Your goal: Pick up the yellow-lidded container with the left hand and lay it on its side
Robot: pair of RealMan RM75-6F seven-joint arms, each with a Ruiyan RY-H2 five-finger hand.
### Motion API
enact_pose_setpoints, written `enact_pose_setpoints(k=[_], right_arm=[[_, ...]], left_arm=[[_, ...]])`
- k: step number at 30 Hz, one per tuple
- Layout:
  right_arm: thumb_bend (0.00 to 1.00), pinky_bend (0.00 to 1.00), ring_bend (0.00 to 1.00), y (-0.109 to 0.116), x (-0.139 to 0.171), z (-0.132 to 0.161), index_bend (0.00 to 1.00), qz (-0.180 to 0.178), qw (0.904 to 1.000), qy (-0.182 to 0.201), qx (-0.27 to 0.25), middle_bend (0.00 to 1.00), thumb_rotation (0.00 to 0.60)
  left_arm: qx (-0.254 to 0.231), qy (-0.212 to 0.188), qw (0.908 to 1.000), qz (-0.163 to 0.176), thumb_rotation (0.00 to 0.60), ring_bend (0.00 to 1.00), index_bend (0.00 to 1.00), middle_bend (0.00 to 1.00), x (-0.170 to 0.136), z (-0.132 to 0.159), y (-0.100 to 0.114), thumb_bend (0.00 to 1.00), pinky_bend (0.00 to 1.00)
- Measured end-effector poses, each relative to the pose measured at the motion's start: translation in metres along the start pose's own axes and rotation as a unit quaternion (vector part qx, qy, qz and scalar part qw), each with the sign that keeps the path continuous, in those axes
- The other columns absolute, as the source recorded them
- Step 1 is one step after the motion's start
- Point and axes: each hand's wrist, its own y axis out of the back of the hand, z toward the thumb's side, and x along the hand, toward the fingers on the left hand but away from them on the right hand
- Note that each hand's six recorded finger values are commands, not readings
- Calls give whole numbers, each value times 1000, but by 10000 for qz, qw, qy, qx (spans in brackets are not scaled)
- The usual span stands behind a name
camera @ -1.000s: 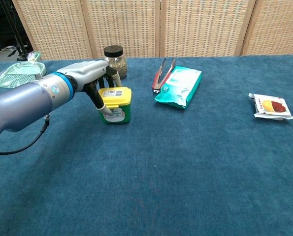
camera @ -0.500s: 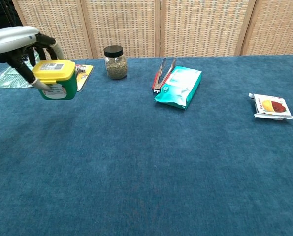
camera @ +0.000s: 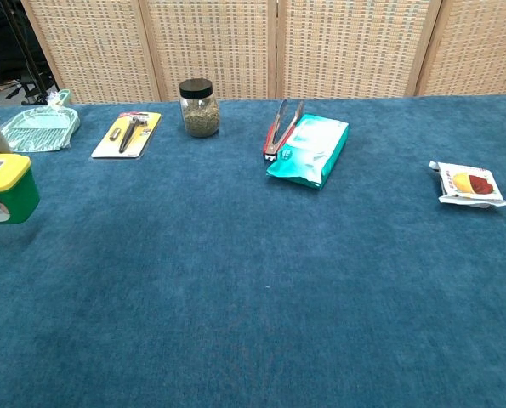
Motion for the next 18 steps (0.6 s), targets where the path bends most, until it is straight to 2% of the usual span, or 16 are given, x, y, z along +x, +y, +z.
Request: enact_pose_setpoints(k=[5,7,8,10,12,14,18], right_arm=[[0,0,0,1,0,-1,21,-14,10000,-13,-9,0,600],[0,0,0,2,0,-1,21,-23,10000,-19,-15,0,600],[0,0,0,2,0,-1,21,-26,10000,-21,-18,0,600],[0,0,0,2,0,-2,22,-29,10000,-23,-24,0,600],[0,0,0,2,0,-2,22,-30,10000,-22,-27,0,600],[0,0,0,2,0,-1,21,-24,10000,-16,-25,0,600],[0,0,0,2,0,-1,22,-19,10000,-13,-28,0,600]], left_arm=[[263,37,9996,39,600,460,509,536,-4,-13,-14,141,439],[296,10,9996,14,600,454,502,506,-4,-13,-20,115,439],[311,-1,9995,-9,600,415,469,442,-4,-13,-22,81,424],[371,-18,9993,-66,600,261,343,256,-5,-14,-26,24,342],[426,-9,9990,-124,600,56,128,54,-5,-15,-28,0,200],[495,25,9984,-260,600,1,19,0,-6,-17,-32,0,132],[574,133,9965,-593,600,0,0,0,-9,-19,-39,0,92]])
